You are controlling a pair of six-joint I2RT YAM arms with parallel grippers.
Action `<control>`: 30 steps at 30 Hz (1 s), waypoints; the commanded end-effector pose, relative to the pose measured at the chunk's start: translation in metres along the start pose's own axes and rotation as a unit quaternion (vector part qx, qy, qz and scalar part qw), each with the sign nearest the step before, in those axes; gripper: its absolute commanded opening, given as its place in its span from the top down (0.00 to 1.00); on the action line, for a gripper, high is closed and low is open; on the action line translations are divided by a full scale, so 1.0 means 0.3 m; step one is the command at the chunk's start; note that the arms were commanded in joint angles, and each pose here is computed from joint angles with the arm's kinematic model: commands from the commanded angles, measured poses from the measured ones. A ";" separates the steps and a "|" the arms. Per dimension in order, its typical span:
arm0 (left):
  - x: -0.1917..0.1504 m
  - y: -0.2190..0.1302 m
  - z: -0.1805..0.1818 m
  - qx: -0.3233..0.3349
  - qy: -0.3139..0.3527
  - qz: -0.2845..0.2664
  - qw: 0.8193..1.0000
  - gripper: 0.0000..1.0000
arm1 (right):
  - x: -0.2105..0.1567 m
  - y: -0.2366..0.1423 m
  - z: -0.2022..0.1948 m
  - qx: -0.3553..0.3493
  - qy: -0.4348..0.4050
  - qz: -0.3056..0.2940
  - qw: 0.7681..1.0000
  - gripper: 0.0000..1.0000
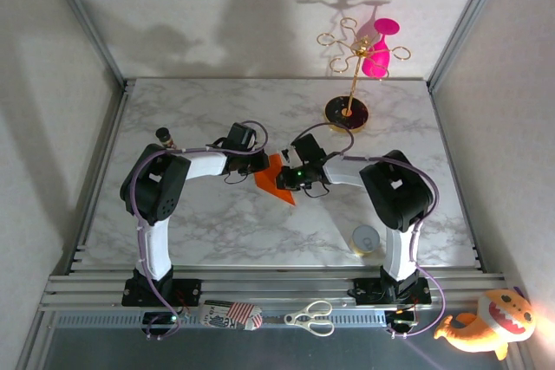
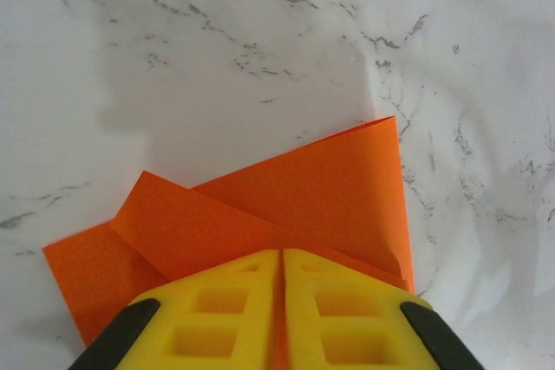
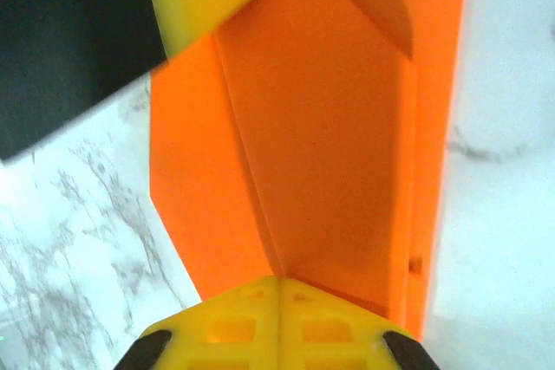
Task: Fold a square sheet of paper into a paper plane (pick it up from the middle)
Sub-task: Fourth fold the wing at the center of the table.
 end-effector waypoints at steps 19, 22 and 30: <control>-0.065 0.043 0.124 0.074 -0.023 0.037 0.996 0.86 | -0.302 -0.116 -0.106 -0.044 0.053 0.066 0.995 0.98; -0.041 0.035 0.073 0.039 -0.027 0.033 0.998 0.83 | -0.224 -0.142 -0.051 -0.021 0.031 0.019 0.999 0.98; 0.135 -0.175 -0.166 -0.080 -0.045 -0.055 0.994 0.63 | 0.023 -0.256 0.091 0.024 0.004 -0.152 0.988 0.74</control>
Point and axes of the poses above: each hand's point on the last joint's axis, 136 mm out from that joint toward the fingers, its own y axis out along the fingers, its own z axis along the line the jaws close on, x = y × z, the point moved 4 cm from there along -y, back along the fingers, and after that the axes turned 1 degree about -y, right-handed, at the moved point
